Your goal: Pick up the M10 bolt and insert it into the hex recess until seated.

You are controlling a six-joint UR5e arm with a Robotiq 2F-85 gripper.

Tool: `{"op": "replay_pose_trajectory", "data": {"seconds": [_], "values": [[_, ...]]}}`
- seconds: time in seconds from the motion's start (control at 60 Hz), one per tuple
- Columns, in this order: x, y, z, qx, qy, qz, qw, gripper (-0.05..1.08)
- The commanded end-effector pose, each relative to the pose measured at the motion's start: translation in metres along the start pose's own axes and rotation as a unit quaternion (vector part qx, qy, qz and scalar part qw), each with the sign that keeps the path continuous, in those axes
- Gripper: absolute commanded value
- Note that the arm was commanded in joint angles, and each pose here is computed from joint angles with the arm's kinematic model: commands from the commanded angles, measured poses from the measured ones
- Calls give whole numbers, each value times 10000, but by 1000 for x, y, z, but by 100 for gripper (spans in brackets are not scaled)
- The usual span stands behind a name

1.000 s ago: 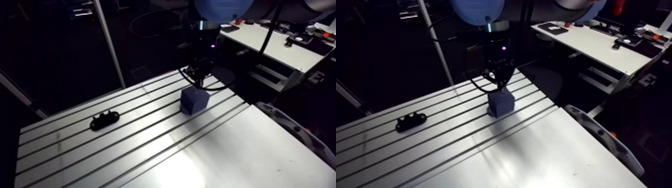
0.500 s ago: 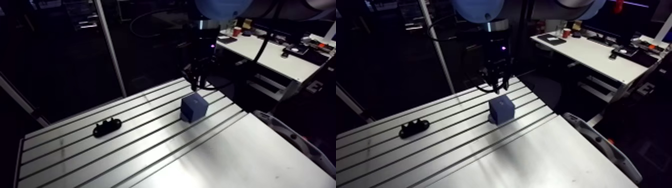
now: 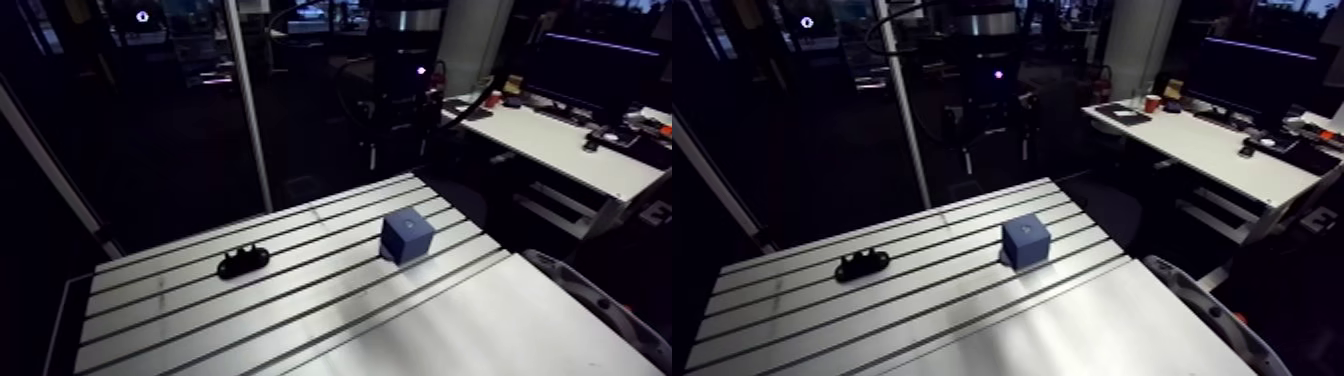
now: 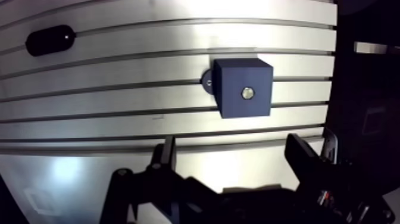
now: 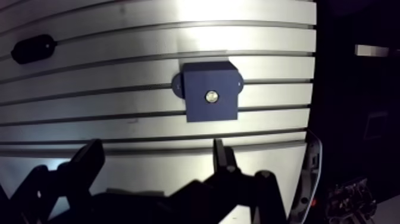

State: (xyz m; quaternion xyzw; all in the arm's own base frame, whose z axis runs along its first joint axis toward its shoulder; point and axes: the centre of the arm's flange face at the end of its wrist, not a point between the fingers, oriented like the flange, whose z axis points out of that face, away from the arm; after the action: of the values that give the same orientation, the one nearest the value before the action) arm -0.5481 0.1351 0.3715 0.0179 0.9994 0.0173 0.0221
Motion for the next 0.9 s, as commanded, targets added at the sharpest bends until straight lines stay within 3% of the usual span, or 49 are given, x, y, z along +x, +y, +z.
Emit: {"op": "replay_pose_trajectory", "data": {"seconds": [0.017, 0.317, 0.5, 0.683, 0.8, 0.9], "values": [[6, -112, -71, 4, 65, -102, 9999, 0], [5, -169, -95, -20, 82, -307, 9995, 0], [6, -177, -116, -47, 214, -212, 9995, 0], [3, -205, -133, -44, 297, -400, 9987, 0], [1, -217, -131, -11, 180, -492, 9986, 0], [1, -219, -136, -6, 209, -456, 9987, 0]]}}
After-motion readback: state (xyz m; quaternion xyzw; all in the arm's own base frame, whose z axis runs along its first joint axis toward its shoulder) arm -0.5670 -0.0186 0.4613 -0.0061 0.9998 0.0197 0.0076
